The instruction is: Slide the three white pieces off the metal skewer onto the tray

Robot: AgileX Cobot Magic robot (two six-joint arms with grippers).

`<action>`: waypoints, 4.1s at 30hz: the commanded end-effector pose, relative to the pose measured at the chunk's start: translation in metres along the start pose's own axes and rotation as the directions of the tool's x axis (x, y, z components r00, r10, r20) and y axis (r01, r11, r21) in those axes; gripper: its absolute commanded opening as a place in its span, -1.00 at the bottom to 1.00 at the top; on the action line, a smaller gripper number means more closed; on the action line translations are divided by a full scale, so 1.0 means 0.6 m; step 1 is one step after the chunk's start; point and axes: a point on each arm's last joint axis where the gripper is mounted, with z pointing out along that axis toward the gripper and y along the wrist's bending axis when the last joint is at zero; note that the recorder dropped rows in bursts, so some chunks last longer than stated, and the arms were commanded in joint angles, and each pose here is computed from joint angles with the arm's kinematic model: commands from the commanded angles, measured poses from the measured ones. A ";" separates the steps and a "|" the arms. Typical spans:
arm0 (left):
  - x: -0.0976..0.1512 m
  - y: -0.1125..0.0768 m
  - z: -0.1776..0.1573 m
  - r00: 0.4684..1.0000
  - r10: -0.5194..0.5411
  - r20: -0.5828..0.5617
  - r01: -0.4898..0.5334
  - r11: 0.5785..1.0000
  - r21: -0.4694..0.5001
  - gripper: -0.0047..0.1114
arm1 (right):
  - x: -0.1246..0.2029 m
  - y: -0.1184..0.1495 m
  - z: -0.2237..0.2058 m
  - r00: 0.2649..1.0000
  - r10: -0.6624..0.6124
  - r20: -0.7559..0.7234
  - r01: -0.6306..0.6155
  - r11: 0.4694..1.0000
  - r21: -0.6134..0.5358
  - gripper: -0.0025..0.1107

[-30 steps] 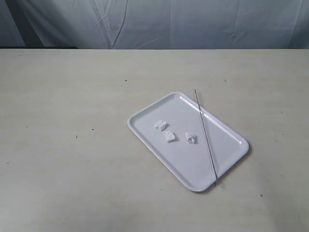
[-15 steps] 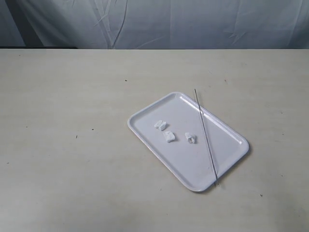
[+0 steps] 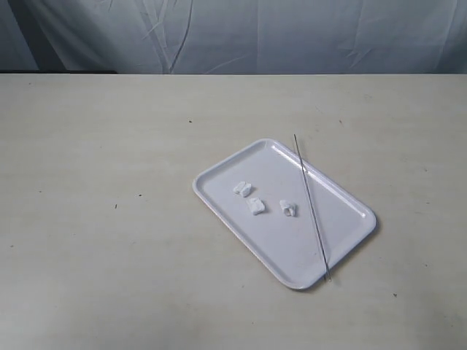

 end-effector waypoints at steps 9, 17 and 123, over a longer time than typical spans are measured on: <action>0.023 0.000 -0.002 0.990 -0.002 -0.140 0.002 1.000 -0.001 -0.92 | 0.004 -0.004 -0.001 0.999 0.030 -0.015 -0.029 0.999 0.031 -0.97; 0.042 0.000 -0.006 0.961 0.097 -0.261 -0.094 0.995 0.026 -0.92 | 0.003 -0.008 -0.001 0.999 -0.035 -0.017 0.036 0.998 0.053 -0.97; 0.042 0.001 -0.006 0.962 0.076 -0.263 -0.075 0.997 0.014 -0.92 | 0.004 -0.010 -0.001 0.999 0.028 -0.016 -0.026 0.996 0.087 -0.97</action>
